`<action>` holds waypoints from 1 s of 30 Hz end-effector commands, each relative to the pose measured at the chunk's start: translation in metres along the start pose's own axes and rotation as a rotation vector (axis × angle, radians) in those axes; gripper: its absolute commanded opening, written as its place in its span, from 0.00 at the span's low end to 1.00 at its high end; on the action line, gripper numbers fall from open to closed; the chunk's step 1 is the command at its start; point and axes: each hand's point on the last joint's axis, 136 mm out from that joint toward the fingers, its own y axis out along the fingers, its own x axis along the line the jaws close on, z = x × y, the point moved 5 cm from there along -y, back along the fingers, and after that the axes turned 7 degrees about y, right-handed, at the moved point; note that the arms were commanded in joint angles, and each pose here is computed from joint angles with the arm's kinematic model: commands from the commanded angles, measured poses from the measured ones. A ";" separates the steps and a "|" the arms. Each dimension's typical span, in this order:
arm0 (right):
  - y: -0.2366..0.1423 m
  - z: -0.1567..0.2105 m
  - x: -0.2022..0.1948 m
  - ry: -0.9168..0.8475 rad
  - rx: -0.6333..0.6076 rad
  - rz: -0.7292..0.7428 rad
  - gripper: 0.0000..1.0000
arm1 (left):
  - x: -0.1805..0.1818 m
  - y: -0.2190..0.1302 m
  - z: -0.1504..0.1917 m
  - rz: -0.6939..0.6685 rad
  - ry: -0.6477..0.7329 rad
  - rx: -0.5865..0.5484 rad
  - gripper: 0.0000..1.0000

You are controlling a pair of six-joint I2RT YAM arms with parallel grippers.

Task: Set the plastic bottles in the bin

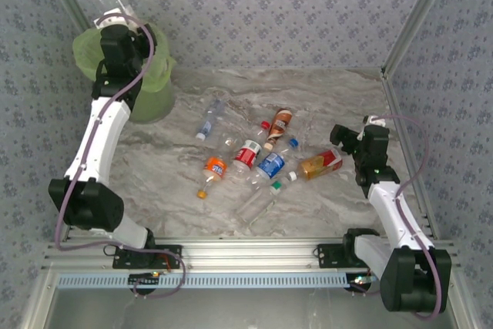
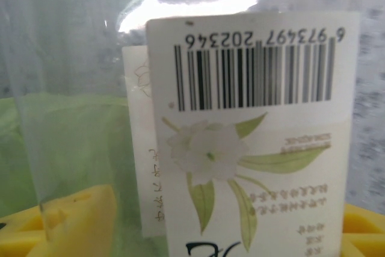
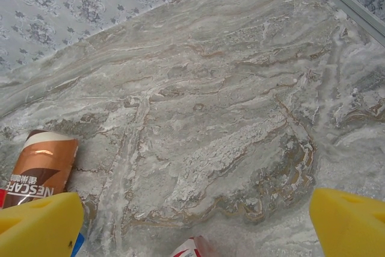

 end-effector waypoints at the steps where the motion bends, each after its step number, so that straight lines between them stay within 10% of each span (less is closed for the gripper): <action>1: -0.006 0.005 0.001 0.014 0.015 -0.007 0.99 | 0.032 0.017 -0.006 -0.107 -0.087 -0.058 0.44; 20: -0.017 0.014 -0.001 0.006 0.047 -0.009 0.99 | 0.050 0.111 0.062 -0.153 -0.075 0.395 0.48; 30: -0.014 0.016 -0.005 -0.004 0.071 0.026 0.99 | 0.048 0.115 0.074 -0.145 -0.105 0.471 0.68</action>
